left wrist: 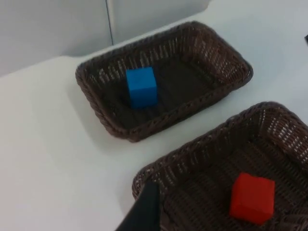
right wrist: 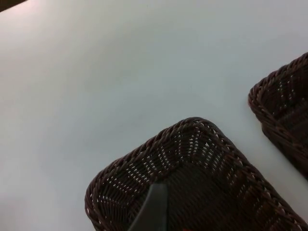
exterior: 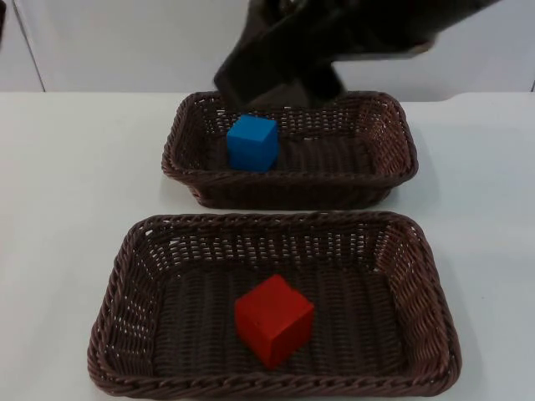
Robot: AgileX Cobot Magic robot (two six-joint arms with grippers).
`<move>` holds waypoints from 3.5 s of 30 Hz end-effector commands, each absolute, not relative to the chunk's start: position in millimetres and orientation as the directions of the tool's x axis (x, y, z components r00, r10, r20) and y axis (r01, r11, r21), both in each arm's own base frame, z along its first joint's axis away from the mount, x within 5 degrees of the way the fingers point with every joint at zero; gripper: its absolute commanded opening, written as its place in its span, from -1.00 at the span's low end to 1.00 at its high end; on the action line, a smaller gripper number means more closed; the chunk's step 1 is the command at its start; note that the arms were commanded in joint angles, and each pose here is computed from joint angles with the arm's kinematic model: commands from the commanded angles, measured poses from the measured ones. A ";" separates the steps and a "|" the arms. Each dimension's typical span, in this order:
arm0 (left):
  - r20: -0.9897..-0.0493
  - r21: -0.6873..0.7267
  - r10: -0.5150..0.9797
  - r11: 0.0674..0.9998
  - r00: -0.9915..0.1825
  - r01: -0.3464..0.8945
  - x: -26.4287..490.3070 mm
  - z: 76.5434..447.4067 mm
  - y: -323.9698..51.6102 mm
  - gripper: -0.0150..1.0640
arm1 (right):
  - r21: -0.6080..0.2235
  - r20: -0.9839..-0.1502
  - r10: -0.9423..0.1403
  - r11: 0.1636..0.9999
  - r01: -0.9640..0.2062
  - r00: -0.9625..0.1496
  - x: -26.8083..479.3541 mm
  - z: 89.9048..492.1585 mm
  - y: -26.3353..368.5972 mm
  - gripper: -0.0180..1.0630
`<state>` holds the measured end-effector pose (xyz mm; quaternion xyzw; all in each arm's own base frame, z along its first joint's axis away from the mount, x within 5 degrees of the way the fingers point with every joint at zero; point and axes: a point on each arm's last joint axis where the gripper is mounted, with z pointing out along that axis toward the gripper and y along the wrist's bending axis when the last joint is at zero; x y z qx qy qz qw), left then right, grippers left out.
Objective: Pick up one cube with the left hand and place it into the upper basket. Pick up one cube with the right hand and place it into the lower basket.
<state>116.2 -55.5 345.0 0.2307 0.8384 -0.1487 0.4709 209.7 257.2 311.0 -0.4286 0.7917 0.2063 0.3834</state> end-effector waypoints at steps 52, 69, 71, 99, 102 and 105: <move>-0.944 -0.014 0.127 0.907 -0.304 0.420 2.8 310.4 -16.9 0.67 | -0.065 -0.968 -0.236 0.580 -0.812 -0.091 70.0 324.8 91.3 0.47; -0.906 -0.044 0.093 0.950 -0.414 0.309 -7.6 283.5 -4.8 0.67 | -0.063 -0.969 -0.234 0.554 -0.830 -0.083 28.4 318.8 47.4 0.47; -0.906 -0.044 0.093 0.950 -0.414 0.309 -7.6 283.5 -4.8 0.67 | -0.062 -0.968 -0.238 0.551 -0.832 -0.085 25.5 317.8 44.6 0.47; -0.905 -0.040 0.096 0.951 -0.414 0.306 -7.5 283.5 -4.4 0.67 | 0.012 -0.951 -0.222 0.670 -0.742 -0.215 -1.4 296.5 -4.3 0.47; -0.905 -0.038 0.096 0.951 -0.413 0.305 -7.5 283.4 -4.3 0.67 | 0.005 -0.923 -0.280 0.676 -0.737 -0.263 -4.7 293.5 -9.2 0.47; -0.905 -0.038 0.096 0.951 -0.413 0.305 -7.5 283.4 -4.3 0.67 | -0.006 -0.904 -0.317 0.682 -0.731 -0.288 -5.2 289.7 -11.4 0.47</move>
